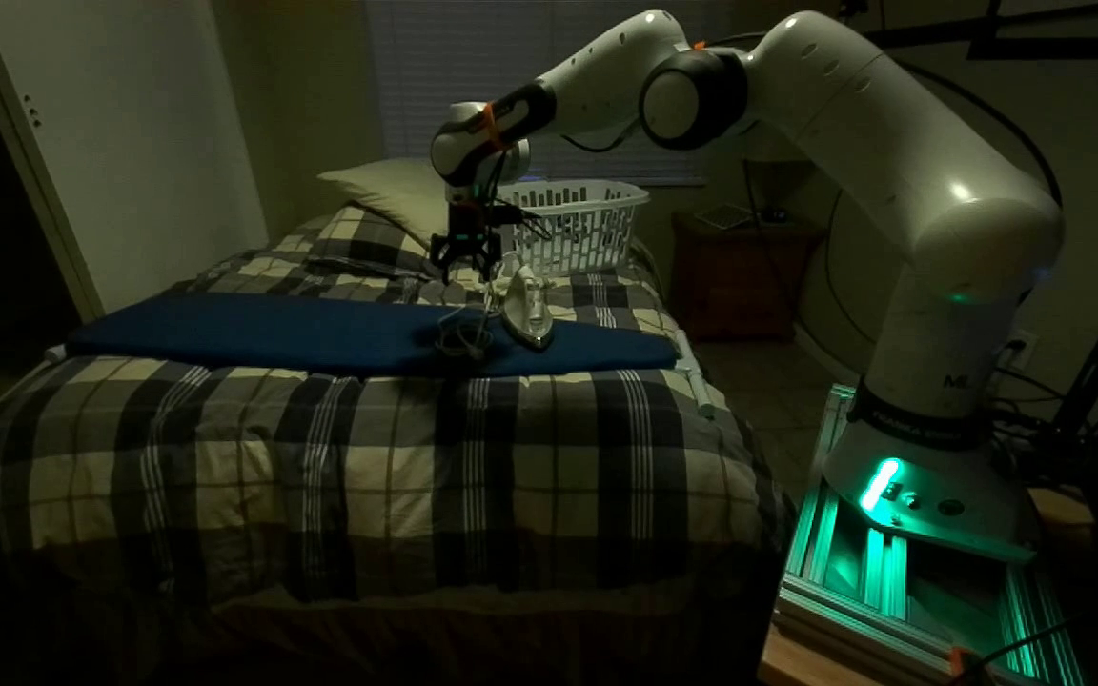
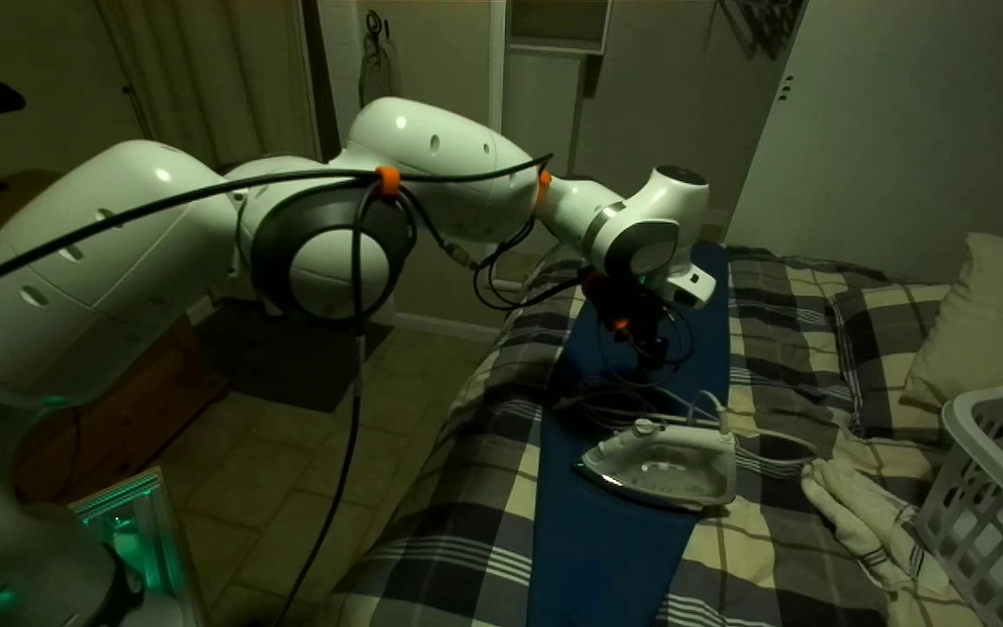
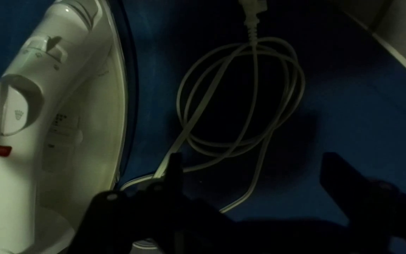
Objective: Move the power cord to the right side of the iron
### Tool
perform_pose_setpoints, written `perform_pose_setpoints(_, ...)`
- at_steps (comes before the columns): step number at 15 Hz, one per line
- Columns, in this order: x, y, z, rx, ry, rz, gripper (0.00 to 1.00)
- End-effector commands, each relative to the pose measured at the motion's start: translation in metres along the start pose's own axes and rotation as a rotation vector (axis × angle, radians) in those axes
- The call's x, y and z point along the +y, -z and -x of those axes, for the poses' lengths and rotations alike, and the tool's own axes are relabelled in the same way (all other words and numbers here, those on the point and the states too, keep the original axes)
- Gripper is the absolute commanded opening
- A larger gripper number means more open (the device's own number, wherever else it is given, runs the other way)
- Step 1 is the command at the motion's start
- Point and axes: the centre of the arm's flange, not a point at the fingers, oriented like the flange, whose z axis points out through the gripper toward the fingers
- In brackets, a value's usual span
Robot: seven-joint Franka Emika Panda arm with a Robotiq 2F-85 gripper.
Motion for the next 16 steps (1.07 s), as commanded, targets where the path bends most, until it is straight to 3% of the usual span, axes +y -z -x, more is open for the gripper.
perform_pose_setpoints(1, 0.0, 0.0, 0.0, 0.0, 0.0, 0.0, 1.0)
perform_pose_setpoints(5, 0.0, 0.0, 0.0, 0.0, 0.0, 0.0, 1.0)
perform_pose_setpoints(7, -0.006, -0.006, 0.003, -0.011, -0.066, 0.043, 1.0)
perform_pose_setpoints(11, -0.023, -0.04, 0.01, 0.0, -0.196, 0.1, 1.0)
perform_pose_setpoints(16, -0.035, -0.078, 0.015, 0.048, -0.19, 0.15, 1.0)
